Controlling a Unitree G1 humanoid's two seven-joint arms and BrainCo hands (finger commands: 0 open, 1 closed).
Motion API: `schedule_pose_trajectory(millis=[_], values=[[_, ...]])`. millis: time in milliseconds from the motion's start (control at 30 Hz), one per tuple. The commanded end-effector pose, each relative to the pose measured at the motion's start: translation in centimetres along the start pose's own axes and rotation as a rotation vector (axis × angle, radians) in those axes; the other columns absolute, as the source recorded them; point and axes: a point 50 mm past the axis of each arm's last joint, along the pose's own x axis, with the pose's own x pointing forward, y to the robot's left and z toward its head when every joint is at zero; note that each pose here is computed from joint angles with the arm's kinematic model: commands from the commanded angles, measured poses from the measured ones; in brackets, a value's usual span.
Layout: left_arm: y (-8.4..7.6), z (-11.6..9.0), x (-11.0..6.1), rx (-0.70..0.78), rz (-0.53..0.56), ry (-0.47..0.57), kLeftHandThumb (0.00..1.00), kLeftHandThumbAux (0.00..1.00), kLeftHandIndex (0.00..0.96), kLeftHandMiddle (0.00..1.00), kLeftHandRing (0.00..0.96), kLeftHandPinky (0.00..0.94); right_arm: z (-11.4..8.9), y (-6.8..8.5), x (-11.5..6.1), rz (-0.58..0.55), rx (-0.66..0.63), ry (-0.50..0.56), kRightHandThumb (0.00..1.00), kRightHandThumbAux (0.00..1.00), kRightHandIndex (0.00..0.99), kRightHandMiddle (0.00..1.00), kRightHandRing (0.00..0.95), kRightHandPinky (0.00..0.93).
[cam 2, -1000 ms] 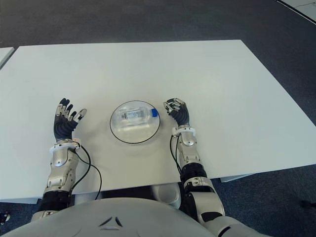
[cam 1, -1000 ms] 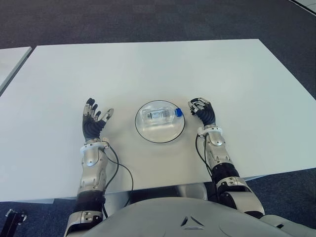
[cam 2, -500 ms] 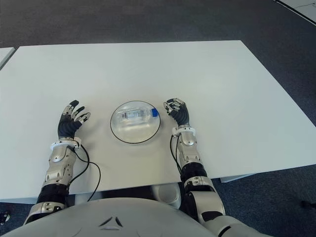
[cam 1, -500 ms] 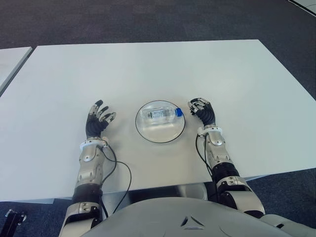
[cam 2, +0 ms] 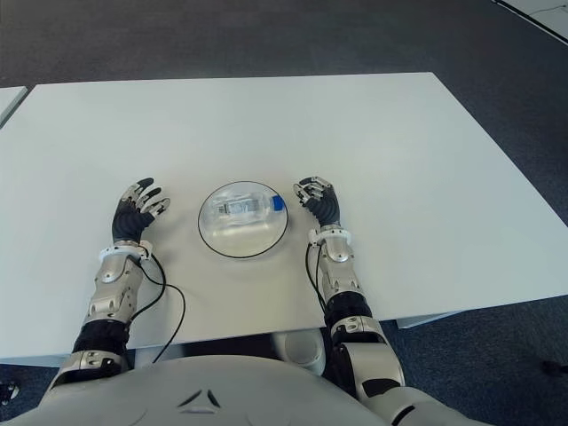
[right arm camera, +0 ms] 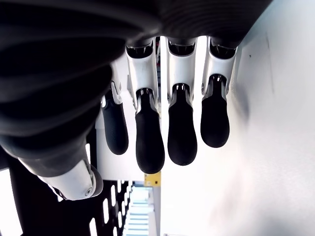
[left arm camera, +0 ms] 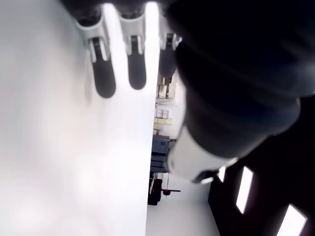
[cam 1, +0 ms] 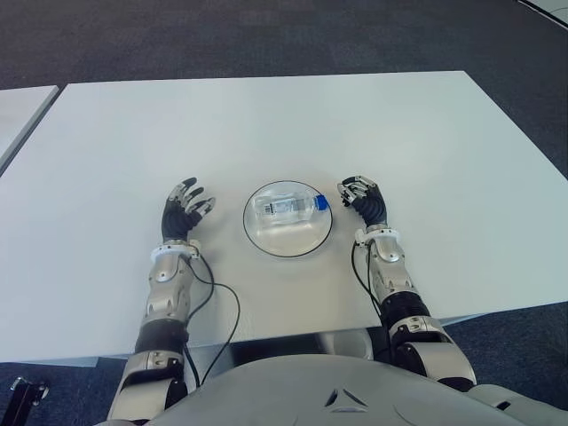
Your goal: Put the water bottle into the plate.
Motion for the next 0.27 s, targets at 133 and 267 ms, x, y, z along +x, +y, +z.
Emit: schedule_pose_trajectory(millis=[133,267], values=[[-0.32,-2.48,-1.00,0.034,0.004,0.115,0.500,0.825,0.360,0.393,0.409,0.443,-2.86,0.20,-1.44,0.003,0.015,0.147,0.703,0.729,0.435,0.668,0.649,0.635],[-0.52,-2.80,-1.12,0.041,0.017,0.129,0.646,0.748,0.408,0.449,0.455,0.472,-2.90,0.19,-1.47,-0.003,0.019,0.147,0.703,0.728,0.435,0.659,0.640,0.624]])
